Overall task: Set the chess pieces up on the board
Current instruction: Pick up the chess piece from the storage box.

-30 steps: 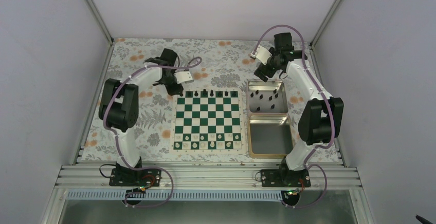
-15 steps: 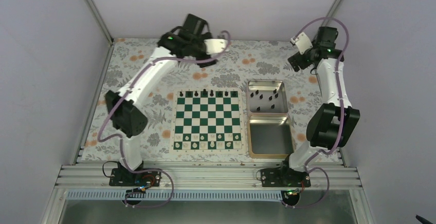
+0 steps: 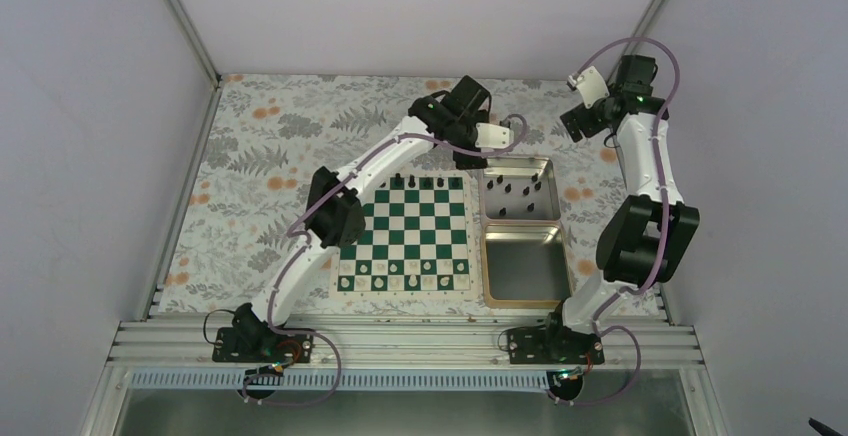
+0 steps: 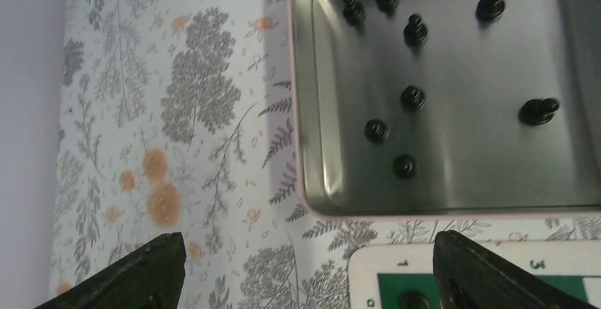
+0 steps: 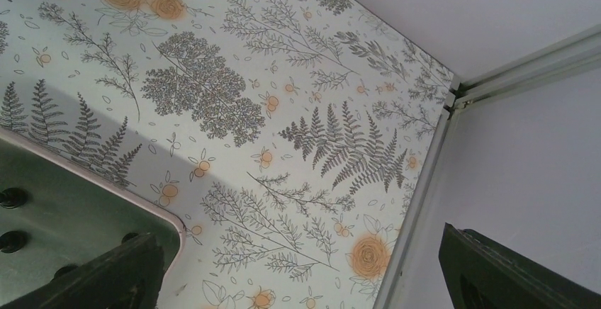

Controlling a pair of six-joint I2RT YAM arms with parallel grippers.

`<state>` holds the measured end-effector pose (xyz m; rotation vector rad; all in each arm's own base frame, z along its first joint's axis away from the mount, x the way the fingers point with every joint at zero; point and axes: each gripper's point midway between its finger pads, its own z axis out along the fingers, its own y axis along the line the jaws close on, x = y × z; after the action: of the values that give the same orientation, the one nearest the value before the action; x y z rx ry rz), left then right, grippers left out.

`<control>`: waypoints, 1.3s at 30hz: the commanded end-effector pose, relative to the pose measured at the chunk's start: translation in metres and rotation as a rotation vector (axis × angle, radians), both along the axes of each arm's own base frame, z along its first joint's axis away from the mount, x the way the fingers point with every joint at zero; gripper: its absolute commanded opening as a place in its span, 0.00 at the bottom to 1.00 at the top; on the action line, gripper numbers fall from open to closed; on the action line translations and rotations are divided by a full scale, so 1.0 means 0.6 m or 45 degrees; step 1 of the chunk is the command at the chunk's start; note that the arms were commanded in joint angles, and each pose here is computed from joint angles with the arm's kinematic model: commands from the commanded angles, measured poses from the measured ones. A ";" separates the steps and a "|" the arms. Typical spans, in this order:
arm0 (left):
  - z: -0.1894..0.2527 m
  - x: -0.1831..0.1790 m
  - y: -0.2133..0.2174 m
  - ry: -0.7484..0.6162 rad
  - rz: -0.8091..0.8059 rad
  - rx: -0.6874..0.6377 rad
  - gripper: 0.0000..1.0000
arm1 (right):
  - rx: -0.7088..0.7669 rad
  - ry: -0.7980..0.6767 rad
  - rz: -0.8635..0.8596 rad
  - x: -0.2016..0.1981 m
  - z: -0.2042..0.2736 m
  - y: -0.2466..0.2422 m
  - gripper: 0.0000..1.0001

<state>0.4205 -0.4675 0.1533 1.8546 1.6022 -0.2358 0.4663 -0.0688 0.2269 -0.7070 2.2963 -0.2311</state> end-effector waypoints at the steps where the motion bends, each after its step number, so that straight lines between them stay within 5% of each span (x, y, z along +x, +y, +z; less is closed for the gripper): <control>1: 0.047 -0.020 -0.041 -0.056 -0.097 -0.135 0.87 | 0.047 0.001 -0.016 0.007 -0.013 -0.003 1.00; 17: -0.069 -0.073 -0.097 0.052 -0.187 -0.058 0.73 | 0.099 0.031 0.035 0.001 -0.022 0.014 1.00; 39: -0.179 -0.084 -0.125 0.068 -0.224 -0.002 0.73 | 0.164 0.023 0.126 -0.004 -0.005 0.054 1.00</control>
<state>0.3740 -0.5353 0.0580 1.9850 1.5006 -0.3858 0.4639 -0.0480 0.2118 -0.7444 2.3008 -0.0699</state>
